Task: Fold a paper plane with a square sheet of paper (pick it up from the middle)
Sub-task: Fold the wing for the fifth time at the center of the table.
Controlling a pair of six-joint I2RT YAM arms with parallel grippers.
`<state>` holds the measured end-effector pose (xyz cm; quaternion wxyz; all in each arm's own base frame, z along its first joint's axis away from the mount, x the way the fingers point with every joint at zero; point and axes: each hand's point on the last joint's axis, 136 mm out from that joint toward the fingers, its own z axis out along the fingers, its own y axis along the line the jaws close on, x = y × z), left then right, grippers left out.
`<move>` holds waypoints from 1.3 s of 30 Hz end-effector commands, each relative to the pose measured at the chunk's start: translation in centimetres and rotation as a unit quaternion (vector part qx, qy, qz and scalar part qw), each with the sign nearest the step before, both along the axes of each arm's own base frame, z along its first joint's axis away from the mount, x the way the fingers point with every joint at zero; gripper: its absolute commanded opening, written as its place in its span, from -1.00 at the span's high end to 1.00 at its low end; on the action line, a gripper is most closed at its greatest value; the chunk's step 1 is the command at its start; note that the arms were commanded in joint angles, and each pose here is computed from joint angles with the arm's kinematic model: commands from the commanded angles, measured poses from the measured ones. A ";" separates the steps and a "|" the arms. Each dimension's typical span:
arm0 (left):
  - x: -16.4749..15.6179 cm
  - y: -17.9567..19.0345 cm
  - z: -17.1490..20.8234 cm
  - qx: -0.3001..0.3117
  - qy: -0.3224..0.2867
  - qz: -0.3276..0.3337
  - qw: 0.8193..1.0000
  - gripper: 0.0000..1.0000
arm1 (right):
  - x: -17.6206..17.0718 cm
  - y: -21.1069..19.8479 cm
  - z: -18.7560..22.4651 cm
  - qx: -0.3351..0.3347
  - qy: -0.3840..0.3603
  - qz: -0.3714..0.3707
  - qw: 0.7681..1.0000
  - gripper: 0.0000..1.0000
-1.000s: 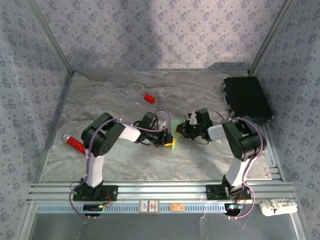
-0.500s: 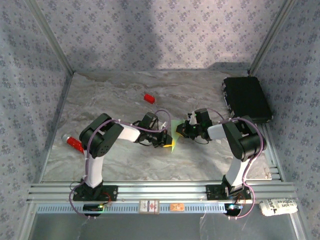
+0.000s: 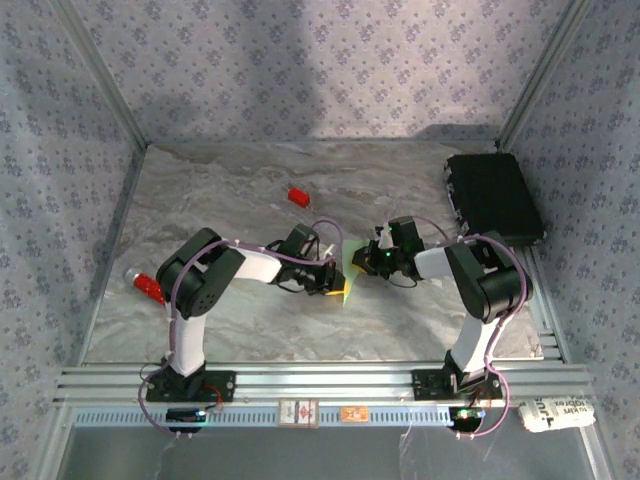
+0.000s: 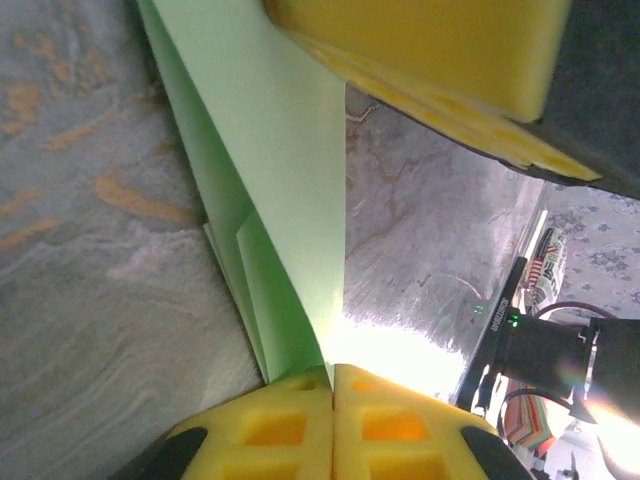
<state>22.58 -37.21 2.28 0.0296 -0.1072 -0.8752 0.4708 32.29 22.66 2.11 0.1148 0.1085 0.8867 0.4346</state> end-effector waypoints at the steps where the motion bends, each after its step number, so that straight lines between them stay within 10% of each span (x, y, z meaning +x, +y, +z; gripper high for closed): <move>1: -4.8 2.9 -3.1 0.084 0.086 -0.025 0.992 0.81 | -1.8 -2.2 -4.4 -0.076 0.059 -0.023 0.995 0.85; 39: -6.0 3.4 -2.9 0.141 0.051 -0.053 0.987 1.00 | -2.0 -2.6 -4.7 -0.089 0.065 -0.025 0.994 0.85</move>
